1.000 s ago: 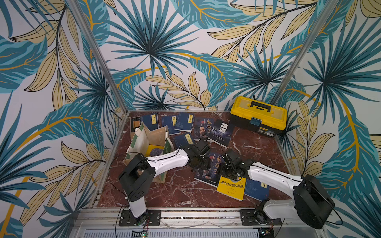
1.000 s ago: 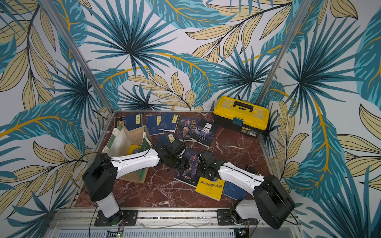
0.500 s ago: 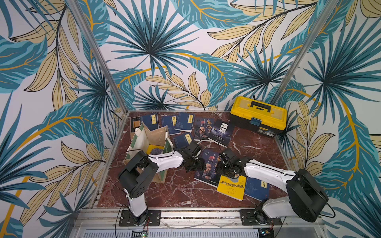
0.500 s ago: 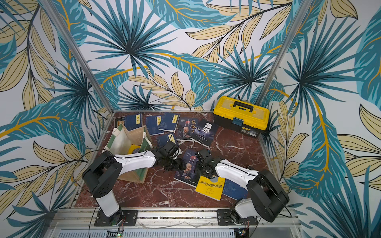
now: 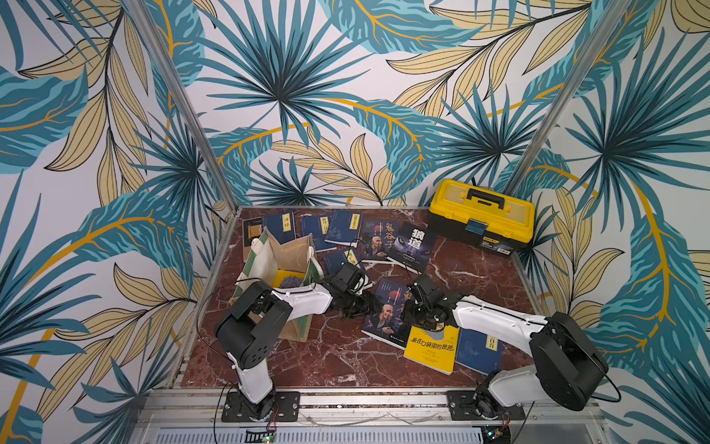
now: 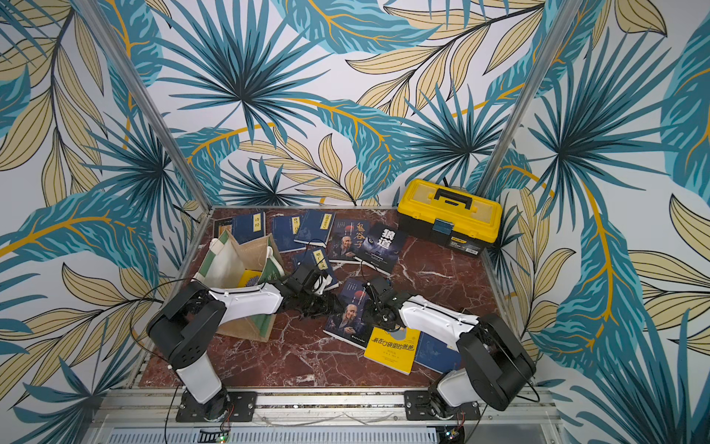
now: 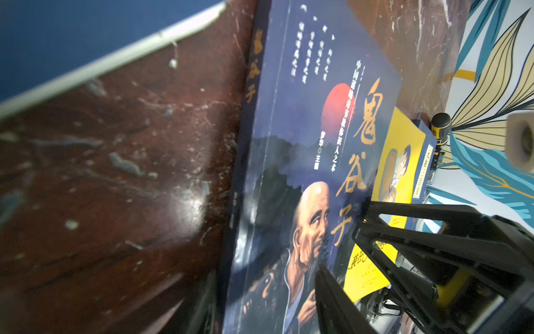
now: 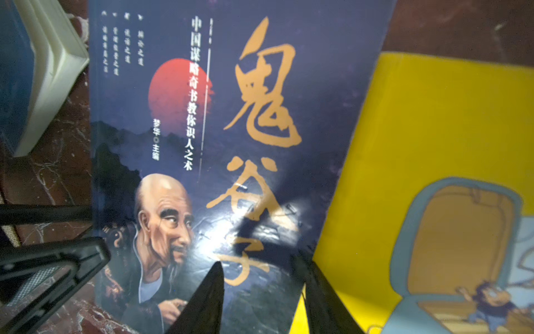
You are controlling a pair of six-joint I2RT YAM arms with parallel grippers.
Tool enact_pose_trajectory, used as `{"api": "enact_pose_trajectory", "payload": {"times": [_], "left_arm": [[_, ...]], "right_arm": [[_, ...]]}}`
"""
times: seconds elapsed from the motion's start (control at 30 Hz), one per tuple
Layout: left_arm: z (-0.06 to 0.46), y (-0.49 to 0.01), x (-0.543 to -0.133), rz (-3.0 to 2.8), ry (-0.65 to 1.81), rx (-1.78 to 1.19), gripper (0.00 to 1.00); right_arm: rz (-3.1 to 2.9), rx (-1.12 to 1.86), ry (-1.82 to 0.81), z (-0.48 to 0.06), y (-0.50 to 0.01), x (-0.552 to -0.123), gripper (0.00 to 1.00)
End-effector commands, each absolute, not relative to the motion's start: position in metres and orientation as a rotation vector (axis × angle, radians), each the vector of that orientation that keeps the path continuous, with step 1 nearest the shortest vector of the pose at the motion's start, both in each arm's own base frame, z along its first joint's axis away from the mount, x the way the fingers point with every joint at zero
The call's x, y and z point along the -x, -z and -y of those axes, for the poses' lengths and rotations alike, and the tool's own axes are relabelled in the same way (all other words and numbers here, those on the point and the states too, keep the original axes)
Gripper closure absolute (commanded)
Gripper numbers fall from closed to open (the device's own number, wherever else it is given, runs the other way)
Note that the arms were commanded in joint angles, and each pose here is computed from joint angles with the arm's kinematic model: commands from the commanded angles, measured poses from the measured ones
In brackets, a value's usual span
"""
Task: Put the books into the canvas bag
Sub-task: Pick up the book from the center of the board.
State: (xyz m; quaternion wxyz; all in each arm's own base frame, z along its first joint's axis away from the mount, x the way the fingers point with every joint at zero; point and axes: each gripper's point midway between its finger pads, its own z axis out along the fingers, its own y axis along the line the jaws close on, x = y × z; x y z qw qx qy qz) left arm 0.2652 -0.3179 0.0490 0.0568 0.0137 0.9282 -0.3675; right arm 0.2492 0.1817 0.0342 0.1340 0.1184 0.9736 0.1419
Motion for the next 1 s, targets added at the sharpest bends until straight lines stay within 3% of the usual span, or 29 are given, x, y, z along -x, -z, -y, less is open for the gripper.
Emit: {"api": "enact_pose_trajectory", "payload": {"times": [0.0,0.23,0.37,0.63,0.77,0.97], "left_arm": [[0.370,-0.131,-0.241,-2.602,1.563,-0.304,0.50],[0.374,-0.134,-0.242,-2.606,1.580,-0.282,0.63],[0.373,-0.121,-0.243,-2.647,1.560,-0.245,0.79],[0.360,-0.131,-0.244,-2.650,1.431,-0.253,0.99],[0.343,-0.154,-0.244,-2.663,1.255,-0.328,1.00],[0.314,-0.226,-0.247,-2.530,1.038,-0.469,1.00]], "right_arm": [[-2.933,-0.314,-0.389,-0.182,0.000,-0.231,0.54],[-2.950,-0.293,-0.406,-0.186,0.002,-0.232,0.55],[-2.954,-0.274,-0.399,-0.186,-0.001,-0.232,0.55],[-2.860,-0.236,-0.401,-0.180,-0.037,-0.239,0.50],[-2.726,-0.201,-0.470,-0.182,-0.081,-0.250,0.46],[-2.425,-0.127,-0.603,-0.179,-0.170,-0.262,0.44]]}}
